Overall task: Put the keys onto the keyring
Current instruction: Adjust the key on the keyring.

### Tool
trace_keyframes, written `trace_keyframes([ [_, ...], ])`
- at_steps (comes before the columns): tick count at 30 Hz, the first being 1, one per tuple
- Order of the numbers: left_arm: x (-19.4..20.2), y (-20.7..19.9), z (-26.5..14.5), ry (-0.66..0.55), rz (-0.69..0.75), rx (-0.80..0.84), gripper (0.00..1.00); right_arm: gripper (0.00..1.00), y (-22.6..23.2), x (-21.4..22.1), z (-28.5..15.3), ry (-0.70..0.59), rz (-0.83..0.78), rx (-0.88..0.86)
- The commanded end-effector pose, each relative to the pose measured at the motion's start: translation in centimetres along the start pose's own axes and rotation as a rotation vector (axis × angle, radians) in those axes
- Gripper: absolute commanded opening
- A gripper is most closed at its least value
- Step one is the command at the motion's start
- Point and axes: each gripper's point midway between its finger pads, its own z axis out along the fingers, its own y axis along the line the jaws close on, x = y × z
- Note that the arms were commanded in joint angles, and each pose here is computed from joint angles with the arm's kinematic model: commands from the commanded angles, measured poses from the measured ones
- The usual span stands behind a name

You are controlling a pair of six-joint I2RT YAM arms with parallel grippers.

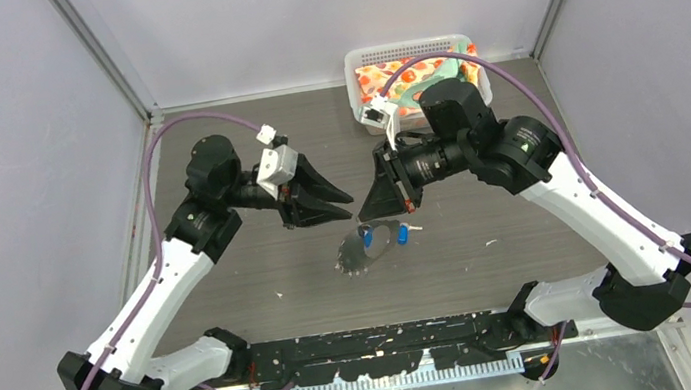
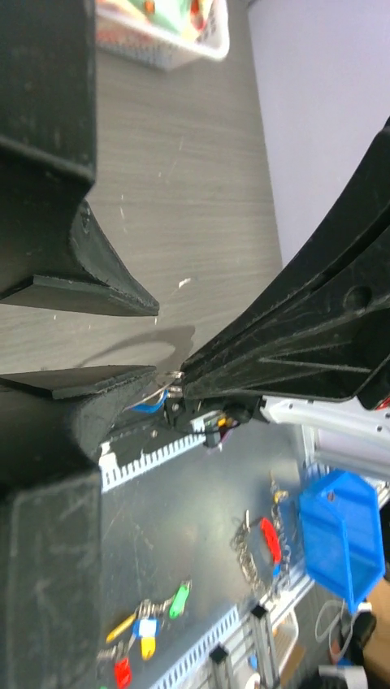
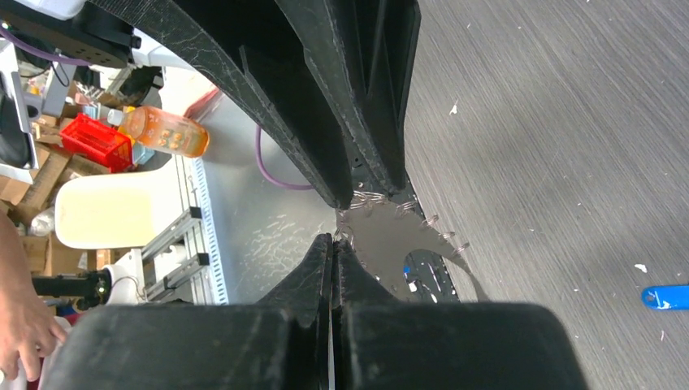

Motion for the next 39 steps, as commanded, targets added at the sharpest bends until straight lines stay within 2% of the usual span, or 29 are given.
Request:
trace_keyframes([
  [1,-1.7,-2.4,-0.2,-0.012,-0.054,0.132,0.31,0.01,1.4,-1.0,-1.0,-0.017,-0.040,-0.034],
  [7,-1.9,-3.4,-0.2,-0.008,-0.093,0.209,0.35,0.01,1.4,-0.8,-0.9,-0.002,-0.038,-0.031],
  [15,-1.0,-1.7,0.2,0.018,-0.127,0.153,0.34,0.01,1.3,-1.1,-0.6,0.015,-0.030,-0.033],
  [23,1.1,-1.1,0.1,0.089,-0.139,0.107,0.39,0.01,1.2,-1.0,-0.5,0.035,-0.030,-0.034],
  [39,0.5,-2.2,0.6,0.096,-0.159,0.169,0.36,0.01,0.8,-1.1,-0.2,0.055,-0.029,-0.021],
])
